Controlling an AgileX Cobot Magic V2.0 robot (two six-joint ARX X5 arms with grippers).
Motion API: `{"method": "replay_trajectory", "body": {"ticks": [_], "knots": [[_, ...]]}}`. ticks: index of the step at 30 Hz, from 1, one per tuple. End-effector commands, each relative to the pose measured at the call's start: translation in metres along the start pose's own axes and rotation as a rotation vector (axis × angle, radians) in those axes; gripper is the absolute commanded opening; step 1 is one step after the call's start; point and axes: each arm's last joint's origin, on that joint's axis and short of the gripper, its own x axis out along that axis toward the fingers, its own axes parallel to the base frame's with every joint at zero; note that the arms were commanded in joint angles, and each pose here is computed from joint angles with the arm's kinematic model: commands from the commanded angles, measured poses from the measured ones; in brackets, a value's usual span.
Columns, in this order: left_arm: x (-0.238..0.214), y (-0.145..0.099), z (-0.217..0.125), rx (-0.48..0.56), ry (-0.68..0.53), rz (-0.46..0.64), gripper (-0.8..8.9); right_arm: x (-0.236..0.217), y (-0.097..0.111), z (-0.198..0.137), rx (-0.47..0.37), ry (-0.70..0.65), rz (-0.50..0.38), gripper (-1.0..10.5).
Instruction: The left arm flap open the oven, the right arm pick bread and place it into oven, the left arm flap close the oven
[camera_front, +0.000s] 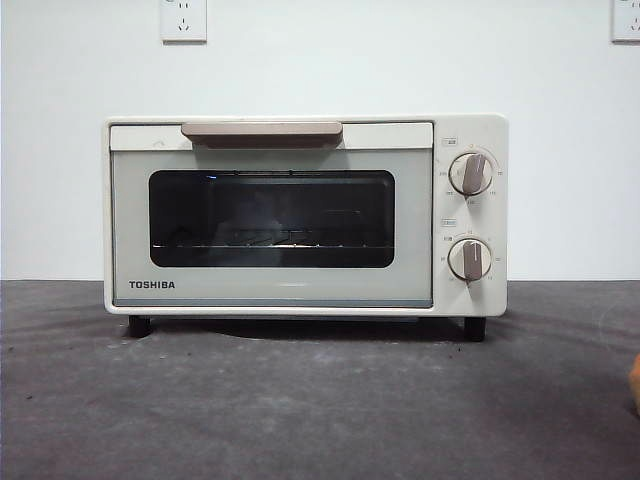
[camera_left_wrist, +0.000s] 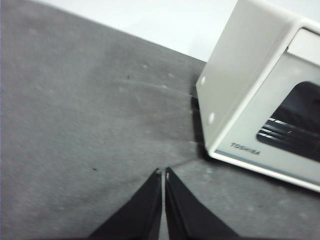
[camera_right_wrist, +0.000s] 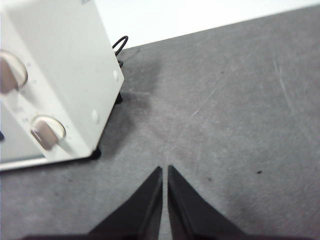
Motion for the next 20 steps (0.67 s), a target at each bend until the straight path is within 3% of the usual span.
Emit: {"method": "replay_trajectory", "body": {"ticks": [1, 5, 13, 20], "knots": [[-0.004, -0.008, 0.014, -0.088, -0.019, -0.052, 0.18, -0.007, 0.007, 0.018, 0.121, -0.062, 0.041, 0.1], [-0.009, -0.019, 0.036, -0.142, 0.013, -0.112, 0.18, -0.020, 0.018, 0.045, 0.141, -0.119, 0.102, 0.1], [-0.013, -0.050, 0.102, -0.102, 0.040, -0.217, 0.18, -0.042, 0.044, 0.114, 0.094, -0.181, 0.162, 0.1], [-0.005, -0.079, 0.150, -0.027, 0.200, -0.316, 0.18, -0.035, 0.068, 0.171, 0.003, -0.023, 0.305, 0.1]]}}
